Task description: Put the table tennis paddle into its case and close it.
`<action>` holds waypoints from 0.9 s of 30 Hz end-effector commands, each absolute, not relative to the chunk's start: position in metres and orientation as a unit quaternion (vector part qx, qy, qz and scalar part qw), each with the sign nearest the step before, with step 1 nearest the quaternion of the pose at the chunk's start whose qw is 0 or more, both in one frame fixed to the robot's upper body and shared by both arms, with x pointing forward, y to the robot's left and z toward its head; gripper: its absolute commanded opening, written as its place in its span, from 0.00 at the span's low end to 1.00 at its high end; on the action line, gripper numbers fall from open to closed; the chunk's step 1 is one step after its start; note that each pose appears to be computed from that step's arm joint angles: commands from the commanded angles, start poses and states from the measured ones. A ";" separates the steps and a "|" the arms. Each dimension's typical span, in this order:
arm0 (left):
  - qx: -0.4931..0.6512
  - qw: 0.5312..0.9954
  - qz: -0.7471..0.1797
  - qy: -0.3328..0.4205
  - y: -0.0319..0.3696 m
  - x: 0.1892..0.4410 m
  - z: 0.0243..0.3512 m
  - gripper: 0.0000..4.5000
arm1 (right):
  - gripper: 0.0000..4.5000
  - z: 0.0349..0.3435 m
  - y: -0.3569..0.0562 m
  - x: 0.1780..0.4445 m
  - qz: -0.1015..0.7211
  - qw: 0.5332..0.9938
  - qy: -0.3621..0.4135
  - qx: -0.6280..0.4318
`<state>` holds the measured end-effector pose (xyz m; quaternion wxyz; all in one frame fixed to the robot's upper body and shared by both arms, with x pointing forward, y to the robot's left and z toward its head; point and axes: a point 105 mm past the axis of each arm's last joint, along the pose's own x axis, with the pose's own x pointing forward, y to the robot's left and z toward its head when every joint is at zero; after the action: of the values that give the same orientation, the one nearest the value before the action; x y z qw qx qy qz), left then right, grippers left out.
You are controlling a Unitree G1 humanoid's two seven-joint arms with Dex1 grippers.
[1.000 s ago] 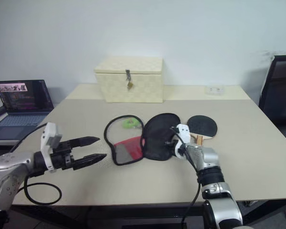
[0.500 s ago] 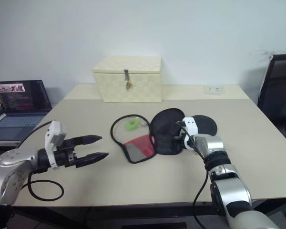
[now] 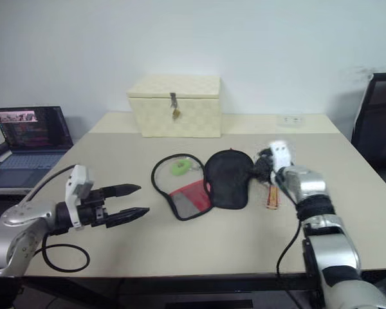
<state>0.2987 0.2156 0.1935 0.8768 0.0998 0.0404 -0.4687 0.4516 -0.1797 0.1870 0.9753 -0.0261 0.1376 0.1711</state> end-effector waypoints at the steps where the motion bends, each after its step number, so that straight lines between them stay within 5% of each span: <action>1: 0.115 0.873 -0.473 0.019 0.213 0.301 0.203 1.00 | 0.99 0.183 -0.206 0.440 0.106 0.985 0.136 -0.017; 12: 0.125 0.861 -0.493 0.010 0.204 0.316 0.208 1.00 | 0.99 0.146 -0.197 0.402 -0.003 0.985 0.170 0.029; 27: 0.128 0.862 -0.491 0.004 0.203 0.319 0.206 1.00 | 0.99 0.119 -0.196 0.427 -0.031 0.981 0.192 0.020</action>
<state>0.3212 0.2019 0.1976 0.8628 0.1122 0.0221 -0.4925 0.4235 -0.1872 0.1155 0.9787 0.0277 0.2029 -0.0143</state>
